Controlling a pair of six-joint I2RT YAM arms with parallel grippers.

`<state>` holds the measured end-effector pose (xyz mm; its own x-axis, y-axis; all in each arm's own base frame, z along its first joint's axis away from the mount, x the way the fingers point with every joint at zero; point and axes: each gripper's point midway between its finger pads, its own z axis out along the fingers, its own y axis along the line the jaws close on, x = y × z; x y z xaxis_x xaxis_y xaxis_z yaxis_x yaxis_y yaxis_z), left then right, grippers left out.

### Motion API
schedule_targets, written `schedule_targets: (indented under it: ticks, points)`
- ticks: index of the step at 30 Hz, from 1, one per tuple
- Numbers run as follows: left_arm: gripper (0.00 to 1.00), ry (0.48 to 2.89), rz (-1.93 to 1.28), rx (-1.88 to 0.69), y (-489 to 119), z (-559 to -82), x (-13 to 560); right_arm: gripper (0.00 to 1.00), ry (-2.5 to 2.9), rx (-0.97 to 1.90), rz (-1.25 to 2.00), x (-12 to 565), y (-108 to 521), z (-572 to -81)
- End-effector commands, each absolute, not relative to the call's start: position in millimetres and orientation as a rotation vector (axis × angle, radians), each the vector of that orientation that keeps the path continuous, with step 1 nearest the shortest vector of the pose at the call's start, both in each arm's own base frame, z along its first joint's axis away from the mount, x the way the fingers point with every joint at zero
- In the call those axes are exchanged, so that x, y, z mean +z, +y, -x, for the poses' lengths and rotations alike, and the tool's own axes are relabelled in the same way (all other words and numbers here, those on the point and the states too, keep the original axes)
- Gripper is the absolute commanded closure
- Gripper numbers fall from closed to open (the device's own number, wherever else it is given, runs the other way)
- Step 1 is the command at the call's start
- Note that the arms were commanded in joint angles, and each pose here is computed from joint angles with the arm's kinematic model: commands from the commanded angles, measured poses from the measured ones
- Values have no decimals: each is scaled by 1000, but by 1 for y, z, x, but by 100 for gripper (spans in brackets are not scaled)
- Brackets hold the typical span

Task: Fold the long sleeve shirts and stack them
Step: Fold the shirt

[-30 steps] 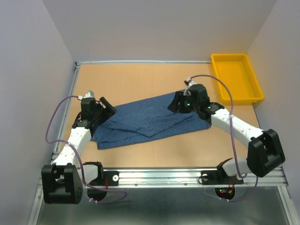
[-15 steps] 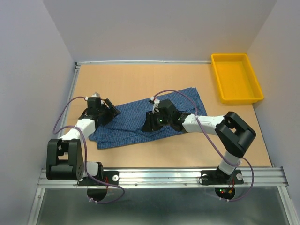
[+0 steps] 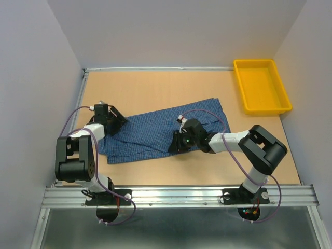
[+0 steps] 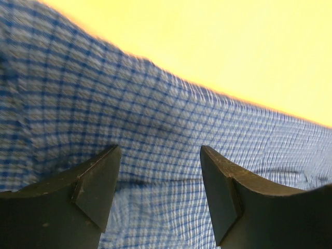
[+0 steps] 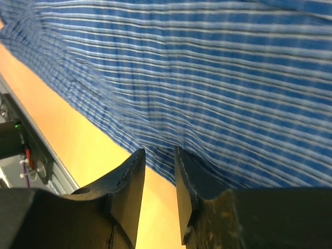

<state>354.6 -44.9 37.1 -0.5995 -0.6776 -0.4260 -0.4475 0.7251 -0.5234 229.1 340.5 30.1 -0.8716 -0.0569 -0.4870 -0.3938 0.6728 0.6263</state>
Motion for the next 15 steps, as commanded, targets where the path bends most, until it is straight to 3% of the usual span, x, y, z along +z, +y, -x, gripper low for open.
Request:
schedule_targets:
  ticks: [1, 7, 15]
  points:
    - [26, 2292, 892, -396, -20, -363, 37, 65, 2507, 929, 269, 25, 308, -236]
    - [24, 2227, 794, -373, -13, -380, 79, 64, 2411, 955, 294, 77, 312, -254]
    - [18, 2100, 630, -542, -68, -373, 147, 50, 2173, 1070, 104, 164, 313, -337]
